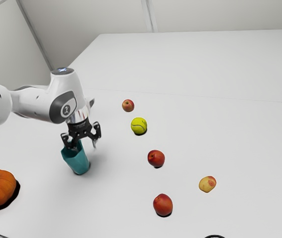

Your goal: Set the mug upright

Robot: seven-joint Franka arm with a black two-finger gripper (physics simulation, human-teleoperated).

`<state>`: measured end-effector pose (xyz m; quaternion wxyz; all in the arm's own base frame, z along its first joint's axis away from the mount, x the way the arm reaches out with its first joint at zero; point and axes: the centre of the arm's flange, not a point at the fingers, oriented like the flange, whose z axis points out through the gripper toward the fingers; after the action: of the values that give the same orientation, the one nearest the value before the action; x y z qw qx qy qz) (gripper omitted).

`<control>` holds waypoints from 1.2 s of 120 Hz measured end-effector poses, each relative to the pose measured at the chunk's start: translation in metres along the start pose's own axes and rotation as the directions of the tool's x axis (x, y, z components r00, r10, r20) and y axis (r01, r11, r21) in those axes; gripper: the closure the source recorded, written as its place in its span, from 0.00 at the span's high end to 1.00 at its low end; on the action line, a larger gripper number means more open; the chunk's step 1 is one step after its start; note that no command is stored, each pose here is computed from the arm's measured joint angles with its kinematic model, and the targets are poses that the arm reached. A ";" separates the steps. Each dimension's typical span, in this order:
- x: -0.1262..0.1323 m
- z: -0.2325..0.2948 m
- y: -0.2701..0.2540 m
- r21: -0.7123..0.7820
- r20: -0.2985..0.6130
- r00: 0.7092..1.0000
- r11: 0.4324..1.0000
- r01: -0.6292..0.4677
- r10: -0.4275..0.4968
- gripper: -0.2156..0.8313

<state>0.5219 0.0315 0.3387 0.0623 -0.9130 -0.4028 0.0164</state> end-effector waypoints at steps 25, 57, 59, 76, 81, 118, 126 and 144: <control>0.007 -0.018 0.005 -0.029 -0.024 1.000 1.000 0.004 -0.005 0.71; 0.017 -0.049 0.013 -0.060 -0.053 0.999 0.998 -0.010 0.007 0.77; 0.018 -0.051 0.013 -0.063 -0.055 0.998 0.998 -0.011 0.008 0.77; 0.024 -0.079 0.015 -0.077 -0.069 0.997 0.997 -0.028 0.022 0.78; 0.028 -0.094 0.016 -0.082 -0.078 0.996 0.996 -0.040 0.033 0.78; 0.038 -0.174 0.013 -0.067 -0.119 0.963 0.966 -0.249 0.240 0.79; 0.038 -0.189 0.011 -0.069 -0.129 0.950 0.953 -0.296 0.285 0.79; 0.038 -0.220 0.005 -0.062 -0.140 0.920 0.924 -0.377 0.366 0.79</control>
<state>0.5689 0.0346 0.5573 0.0433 -0.9739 -0.2176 -0.0474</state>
